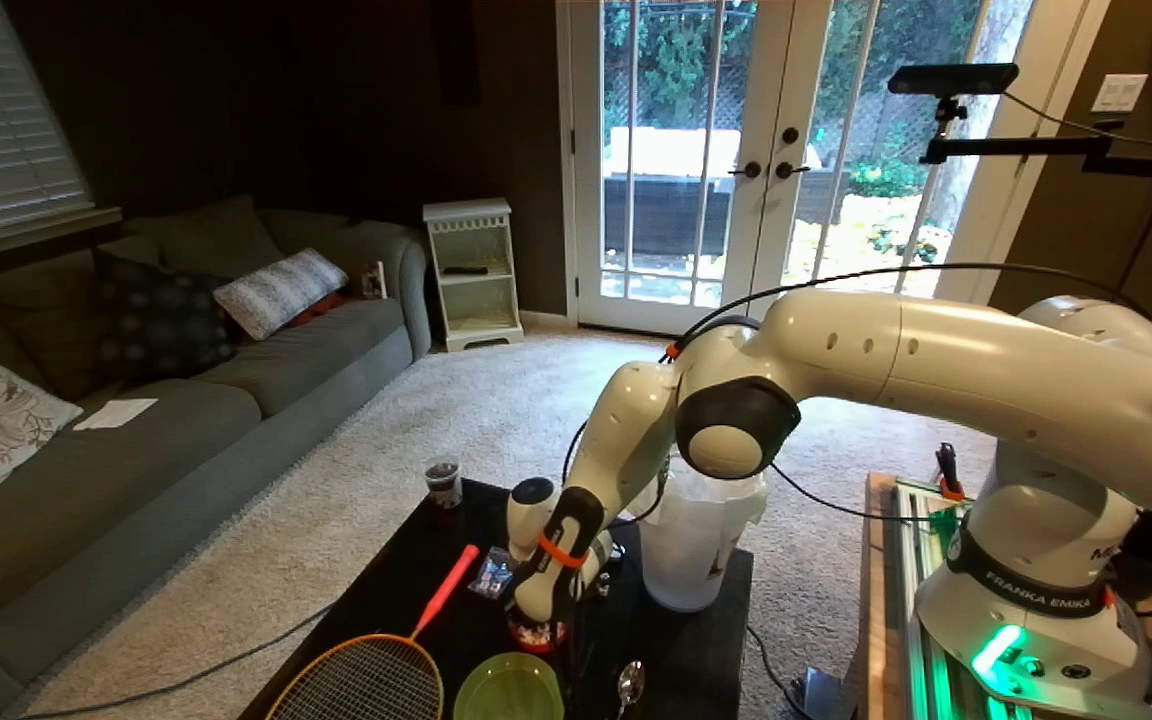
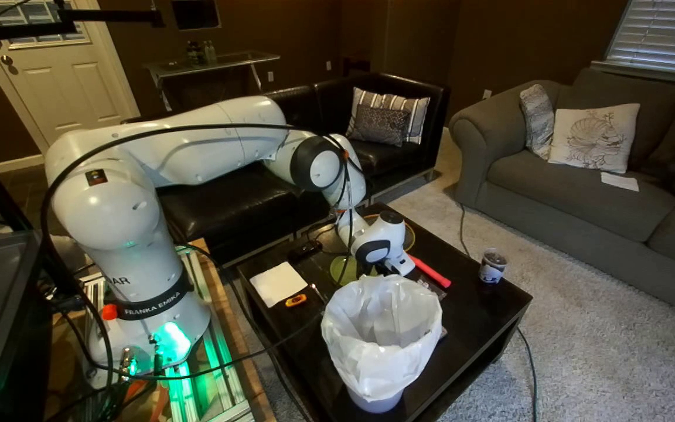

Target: Put some popcorn in the bin

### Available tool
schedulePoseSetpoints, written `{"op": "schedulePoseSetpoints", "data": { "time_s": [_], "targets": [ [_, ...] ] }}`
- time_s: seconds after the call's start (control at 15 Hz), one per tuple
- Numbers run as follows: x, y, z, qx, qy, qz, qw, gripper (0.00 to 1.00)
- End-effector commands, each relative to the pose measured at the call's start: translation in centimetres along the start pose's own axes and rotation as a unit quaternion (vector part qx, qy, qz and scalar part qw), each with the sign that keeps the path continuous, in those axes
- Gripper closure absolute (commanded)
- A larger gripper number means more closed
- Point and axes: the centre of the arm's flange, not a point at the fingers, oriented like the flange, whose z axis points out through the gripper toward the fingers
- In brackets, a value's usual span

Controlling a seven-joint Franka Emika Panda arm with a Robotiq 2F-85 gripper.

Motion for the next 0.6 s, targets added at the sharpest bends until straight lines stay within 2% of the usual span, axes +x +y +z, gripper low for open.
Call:
{"op": "schedulePoseSetpoints", "data": {
  "time_s": [0.0,0.2,0.53],
  "targets": [
    [0.33,-0.55,0.97,0.001,-0.001,0.011,0.9999,1.00],
    [0.30,-0.49,0.76,0.002,0.002,0.012,0.9999,0.96],
    [0.21,-0.23,-0.01,0.005,0.007,0.014,0.9999,1.00]
  ]
}}
